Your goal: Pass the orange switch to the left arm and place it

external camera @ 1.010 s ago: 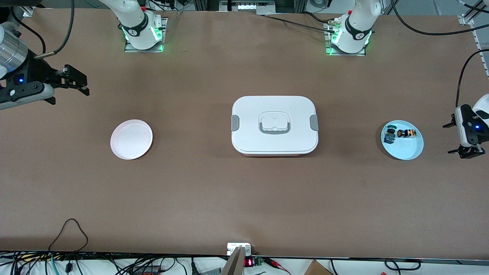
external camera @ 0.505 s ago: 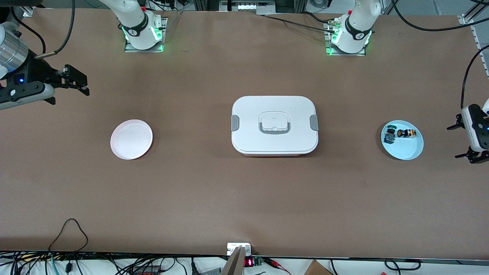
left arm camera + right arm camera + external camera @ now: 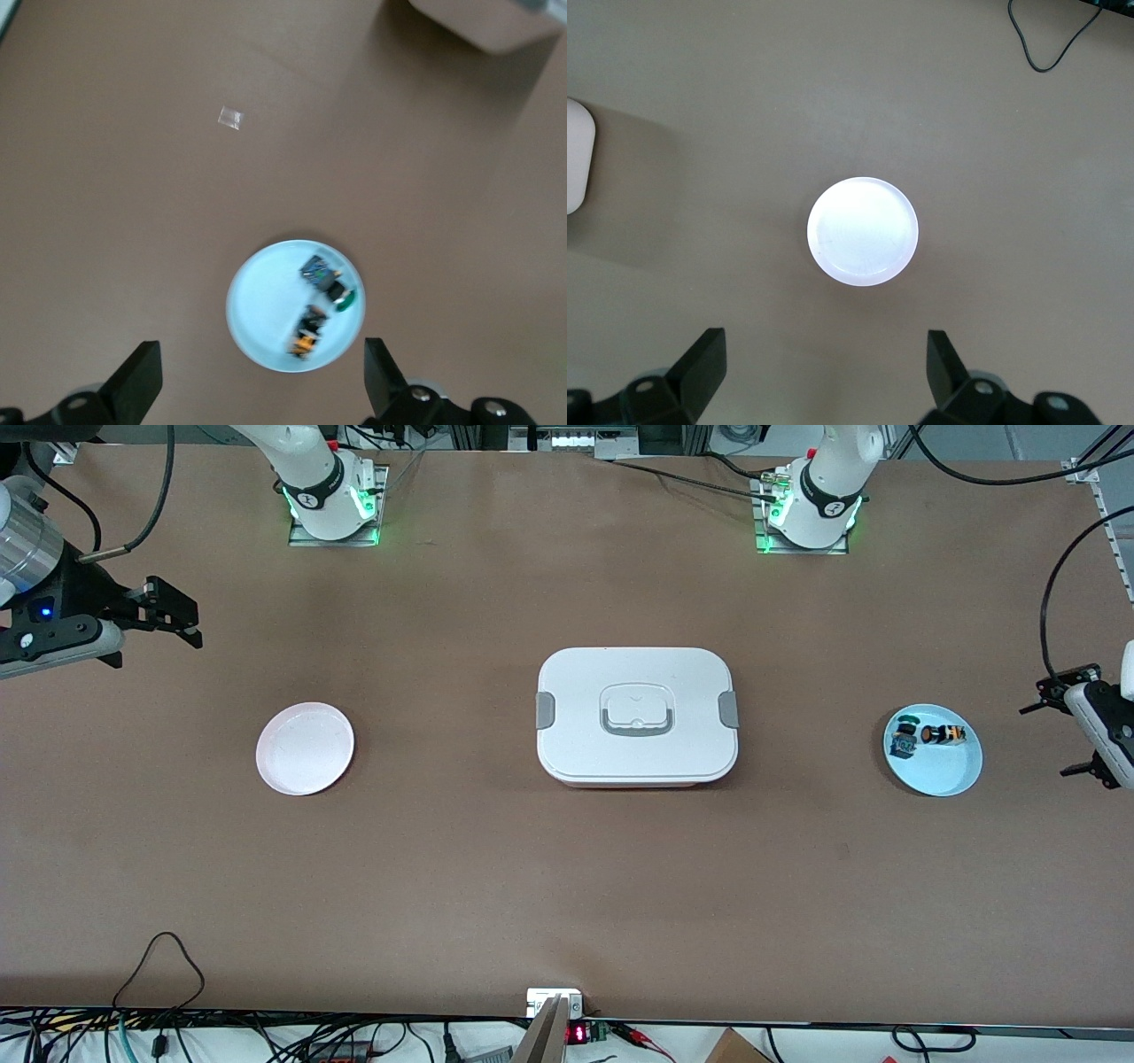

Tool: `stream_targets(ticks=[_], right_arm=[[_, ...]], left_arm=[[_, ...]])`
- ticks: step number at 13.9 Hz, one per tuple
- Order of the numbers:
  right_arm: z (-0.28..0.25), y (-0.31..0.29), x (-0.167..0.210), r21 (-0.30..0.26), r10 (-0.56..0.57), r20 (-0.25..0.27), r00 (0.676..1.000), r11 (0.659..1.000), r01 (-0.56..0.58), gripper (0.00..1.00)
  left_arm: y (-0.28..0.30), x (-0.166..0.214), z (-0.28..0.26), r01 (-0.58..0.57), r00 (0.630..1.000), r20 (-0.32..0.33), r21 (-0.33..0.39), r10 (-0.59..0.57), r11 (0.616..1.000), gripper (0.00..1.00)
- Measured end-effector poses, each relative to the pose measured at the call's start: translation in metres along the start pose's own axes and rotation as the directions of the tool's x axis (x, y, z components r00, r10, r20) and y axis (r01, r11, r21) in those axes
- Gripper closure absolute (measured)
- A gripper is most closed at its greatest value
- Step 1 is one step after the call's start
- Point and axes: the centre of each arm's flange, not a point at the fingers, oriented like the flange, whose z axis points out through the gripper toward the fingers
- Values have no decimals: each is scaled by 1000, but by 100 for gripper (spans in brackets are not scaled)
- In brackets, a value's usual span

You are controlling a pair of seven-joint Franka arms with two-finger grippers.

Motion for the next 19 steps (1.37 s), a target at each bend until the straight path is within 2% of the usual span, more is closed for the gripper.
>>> stream_targets(ticks=[4, 8, 11, 14, 18, 19], right_arm=[[1, 1, 0, 0, 2, 1, 1000, 1000, -2, 0], [2, 2, 1, 0, 4, 4, 1000, 1000, -4, 0], [3, 2, 1, 0, 3, 5, 1000, 1000, -3, 0], [3, 2, 1, 0, 3, 5, 1000, 1000, -3, 0], [3, 2, 1, 0, 4, 4, 1000, 1000, -4, 0], [3, 2, 1, 0, 4, 4, 1000, 1000, -4, 0]], left_arm=[[21, 18, -12, 206, 978, 25, -18, -205, 978, 0], [35, 34, -26, 380, 925, 23, -4, -380, 925, 0], [43, 47, -49, 519, 855, -1, 15, -519, 855, 0], [47, 52, -68, 657, 754, -30, 26, -657, 753, 0], [63, 81, -68, 775, 631, -35, 17, -775, 631, 0], [68, 88, -71, 791, 611, -41, 14, -790, 611, 0]])
